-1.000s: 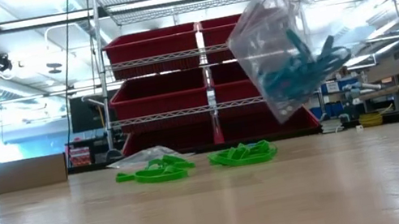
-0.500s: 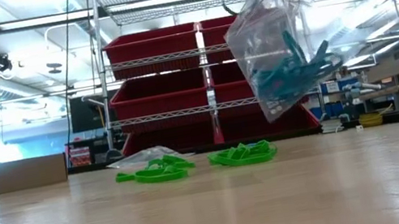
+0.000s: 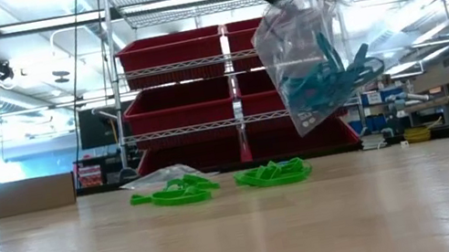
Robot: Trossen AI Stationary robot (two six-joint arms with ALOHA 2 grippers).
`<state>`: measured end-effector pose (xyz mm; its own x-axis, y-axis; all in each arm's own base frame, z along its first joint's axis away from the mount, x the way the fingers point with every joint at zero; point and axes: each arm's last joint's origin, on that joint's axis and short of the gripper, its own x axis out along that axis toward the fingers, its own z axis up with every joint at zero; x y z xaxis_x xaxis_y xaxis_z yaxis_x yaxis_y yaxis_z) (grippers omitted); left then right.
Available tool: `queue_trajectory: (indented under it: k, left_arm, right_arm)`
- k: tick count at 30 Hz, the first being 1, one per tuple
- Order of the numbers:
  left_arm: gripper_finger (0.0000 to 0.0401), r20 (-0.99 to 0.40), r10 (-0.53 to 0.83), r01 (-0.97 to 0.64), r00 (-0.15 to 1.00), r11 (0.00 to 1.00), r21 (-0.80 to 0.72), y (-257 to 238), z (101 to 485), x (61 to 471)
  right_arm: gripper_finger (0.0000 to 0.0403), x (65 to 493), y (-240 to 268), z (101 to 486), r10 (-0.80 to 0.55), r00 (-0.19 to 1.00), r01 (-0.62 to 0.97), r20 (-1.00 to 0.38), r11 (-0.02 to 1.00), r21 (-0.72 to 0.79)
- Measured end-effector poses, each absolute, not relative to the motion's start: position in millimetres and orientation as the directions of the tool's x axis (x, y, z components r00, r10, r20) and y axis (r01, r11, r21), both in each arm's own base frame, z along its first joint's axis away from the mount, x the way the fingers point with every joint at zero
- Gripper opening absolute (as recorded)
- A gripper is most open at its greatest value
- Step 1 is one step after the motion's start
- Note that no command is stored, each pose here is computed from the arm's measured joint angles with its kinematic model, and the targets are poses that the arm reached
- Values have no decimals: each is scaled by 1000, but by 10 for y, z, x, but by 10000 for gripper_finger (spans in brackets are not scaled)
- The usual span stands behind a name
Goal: Sort rubber bands
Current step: Put the blue rubber band into the transparent zip bag
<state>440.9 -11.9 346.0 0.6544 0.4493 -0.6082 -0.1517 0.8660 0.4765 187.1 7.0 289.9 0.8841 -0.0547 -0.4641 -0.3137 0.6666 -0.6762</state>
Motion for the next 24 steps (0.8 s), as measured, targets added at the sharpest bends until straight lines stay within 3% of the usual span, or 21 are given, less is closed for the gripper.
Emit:
queue_trajectory:
  k: [7, 12, 18, 24]
  left_arm:
    - [119, -576, 453, -173, 680, 863, 475, -150, 3491, 4435]
    - [168, -579, 514, -230, 633, 839, 494, -179, 3501, 4365]
    - [170, -635, 517, -257, 574, 850, 460, -351, 3474, 4230]
    - [158, -530, 636, -322, 562, 758, 568, -706, 3433, 4159]
  right_arm:
    - [0, 1871, 69, 2900, -55, 885, -313, -463, 667, -676]
    - [0, 1870, 69, 2897, -55, 883, -313, -466, 670, -673]
    - [0, 1867, 69, 2892, -56, 880, -316, -471, 671, -671]
    - [0, 1867, 69, 2891, -56, 880, -317, -472, 672, -670]
